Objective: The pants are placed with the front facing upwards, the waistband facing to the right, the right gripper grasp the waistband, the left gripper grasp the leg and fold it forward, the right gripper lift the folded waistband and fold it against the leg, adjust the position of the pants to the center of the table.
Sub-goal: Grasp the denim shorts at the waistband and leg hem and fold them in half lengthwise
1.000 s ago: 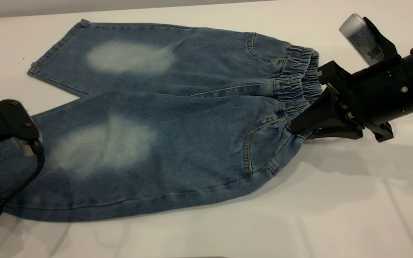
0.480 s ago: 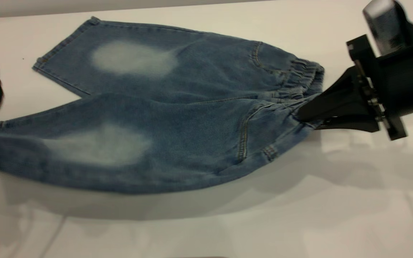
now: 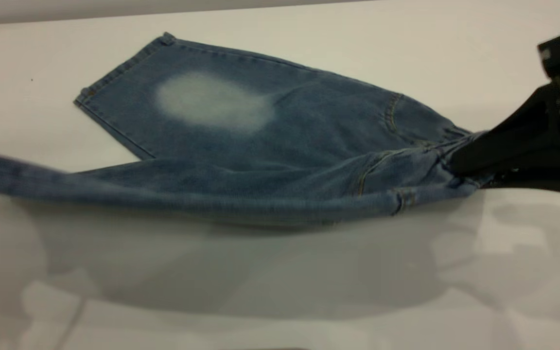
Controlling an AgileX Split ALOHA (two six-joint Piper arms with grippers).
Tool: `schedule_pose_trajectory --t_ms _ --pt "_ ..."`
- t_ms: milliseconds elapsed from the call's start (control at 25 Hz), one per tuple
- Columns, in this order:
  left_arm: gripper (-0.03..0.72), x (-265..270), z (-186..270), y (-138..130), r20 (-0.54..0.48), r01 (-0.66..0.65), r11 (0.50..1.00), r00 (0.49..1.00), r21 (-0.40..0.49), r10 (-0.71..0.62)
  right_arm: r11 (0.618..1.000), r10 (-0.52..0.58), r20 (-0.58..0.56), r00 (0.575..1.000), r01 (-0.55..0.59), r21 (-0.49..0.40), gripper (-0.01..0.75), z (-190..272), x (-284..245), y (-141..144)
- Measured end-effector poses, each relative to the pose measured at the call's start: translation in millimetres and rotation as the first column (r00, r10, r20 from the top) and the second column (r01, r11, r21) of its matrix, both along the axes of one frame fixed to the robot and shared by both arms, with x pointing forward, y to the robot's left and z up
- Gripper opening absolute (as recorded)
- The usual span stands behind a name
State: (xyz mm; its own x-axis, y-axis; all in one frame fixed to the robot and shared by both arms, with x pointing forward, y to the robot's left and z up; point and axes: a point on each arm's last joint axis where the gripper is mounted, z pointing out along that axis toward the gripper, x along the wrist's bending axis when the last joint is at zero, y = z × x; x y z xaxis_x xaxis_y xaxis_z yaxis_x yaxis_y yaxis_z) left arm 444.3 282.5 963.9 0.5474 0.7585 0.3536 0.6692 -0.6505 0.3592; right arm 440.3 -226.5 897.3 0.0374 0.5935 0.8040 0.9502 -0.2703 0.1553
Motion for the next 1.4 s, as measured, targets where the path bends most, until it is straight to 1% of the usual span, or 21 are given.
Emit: schedule_pose_trajectory --t_ms 120,200,360,600,920,1120,1400 --pt "0.023 7 6 -3 0.082 0.005 0.999 0.997 -0.033 -0.003 0.997 -0.072 -0.015 0.997 0.072 0.022 0.04 2 3 -1" --pt "0.023 18 12 -6 0.145 -0.003 0.997 0.989 -0.071 0.014 0.994 -0.109 -0.029 0.994 0.11 0.014 0.04 1 6 -3" --pt "0.025 51 18 -12 0.206 0.002 0.994 0.978 -0.105 0.019 0.985 -0.175 -0.059 0.983 0.174 -0.021 0.04 0 14 -7" --pt "0.025 113 3 -22 0.2 0.011 0.994 0.98 -0.112 0.012 0.97 -0.242 -0.101 0.965 0.24 -0.037 0.04 -5 42 -9" --pt "0.025 196 -31 -35 0.22 0.023 0.992 0.976 -0.122 0.004 0.949 -0.314 -0.216 0.925 0.315 -0.031 0.041 -40 96 -8" --pt "0.026 232 -48 -40 0.238 0.027 0.992 0.971 -0.125 0.004 0.93 -0.36 -0.256 0.897 0.368 -0.017 0.042 -49 119 -8" --pt "0.028 260 -56 -45 0.275 0.032 0.991 0.961 -0.13 0.004 0.892 -0.441 -0.302 0.845 0.45 -0.044 0.049 -50 127 -12"
